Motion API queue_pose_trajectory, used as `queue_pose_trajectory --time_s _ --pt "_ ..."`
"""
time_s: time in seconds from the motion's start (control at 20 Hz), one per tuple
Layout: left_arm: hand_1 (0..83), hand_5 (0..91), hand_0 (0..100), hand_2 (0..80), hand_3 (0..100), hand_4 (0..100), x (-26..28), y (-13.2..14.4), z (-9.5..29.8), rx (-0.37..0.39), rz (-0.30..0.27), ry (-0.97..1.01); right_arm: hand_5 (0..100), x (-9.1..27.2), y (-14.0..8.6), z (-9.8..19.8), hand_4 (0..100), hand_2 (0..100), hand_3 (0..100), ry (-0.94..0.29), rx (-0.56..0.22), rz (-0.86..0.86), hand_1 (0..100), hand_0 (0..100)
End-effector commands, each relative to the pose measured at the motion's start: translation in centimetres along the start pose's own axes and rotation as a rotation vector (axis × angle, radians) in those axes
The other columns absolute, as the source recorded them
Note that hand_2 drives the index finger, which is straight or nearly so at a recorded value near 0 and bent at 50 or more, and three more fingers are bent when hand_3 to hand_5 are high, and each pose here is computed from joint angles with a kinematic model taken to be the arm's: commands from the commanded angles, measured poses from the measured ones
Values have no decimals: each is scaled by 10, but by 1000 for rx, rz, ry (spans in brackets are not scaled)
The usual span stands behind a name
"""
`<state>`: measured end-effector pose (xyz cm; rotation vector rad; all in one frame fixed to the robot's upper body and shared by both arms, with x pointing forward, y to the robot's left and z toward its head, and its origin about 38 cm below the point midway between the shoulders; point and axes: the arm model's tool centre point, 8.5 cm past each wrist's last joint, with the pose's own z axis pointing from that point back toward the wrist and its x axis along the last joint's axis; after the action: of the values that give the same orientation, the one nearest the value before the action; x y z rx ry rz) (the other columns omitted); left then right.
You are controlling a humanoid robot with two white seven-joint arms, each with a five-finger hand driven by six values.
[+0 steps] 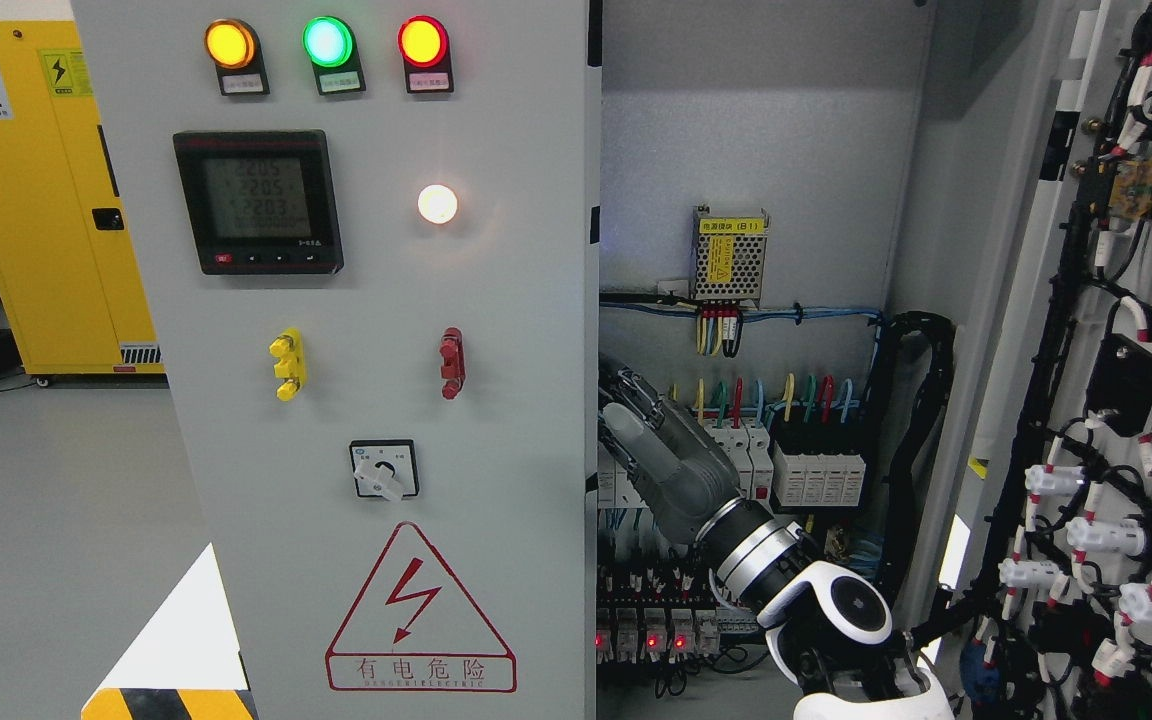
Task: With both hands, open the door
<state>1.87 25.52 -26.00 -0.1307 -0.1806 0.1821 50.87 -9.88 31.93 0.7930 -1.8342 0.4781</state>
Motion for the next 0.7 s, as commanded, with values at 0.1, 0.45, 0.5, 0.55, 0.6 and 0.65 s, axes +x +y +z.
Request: queue_pose_trajectory --time_s 0.1,0.45,0.5,0.55,0.6,0.65 --pt "556 0 120 0 0 0 -8 11 3 18 0 12 0 3 3 -3 0 40 0 -6 74 -13 500 0" --pt "556 0 120 0 0 0 -8 10 3 17 0 12 0 1 5 -4 0 40 0 1 120 -20 500 0" --pt "556 0 120 0 0 0 -8 10 3 17 0 12 0 1 5 -4 0 40 0 2 124 -21 500 0" --pt "556 0 120 0 0 0 -8 10 3 17 0 10 0 1 5 -4 0 40 0 3 125 -22 500 0" --pt "556 0 120 0 0 0 -8 10 3 17 0 10 0 1 5 -4 0 40 0 -1 124 -27 500 0" --pt "556 0 120 0 0 0 -8 10 3 17 0 12 0 3 4 -4 0 40 0 -11 128 -40 500 0"
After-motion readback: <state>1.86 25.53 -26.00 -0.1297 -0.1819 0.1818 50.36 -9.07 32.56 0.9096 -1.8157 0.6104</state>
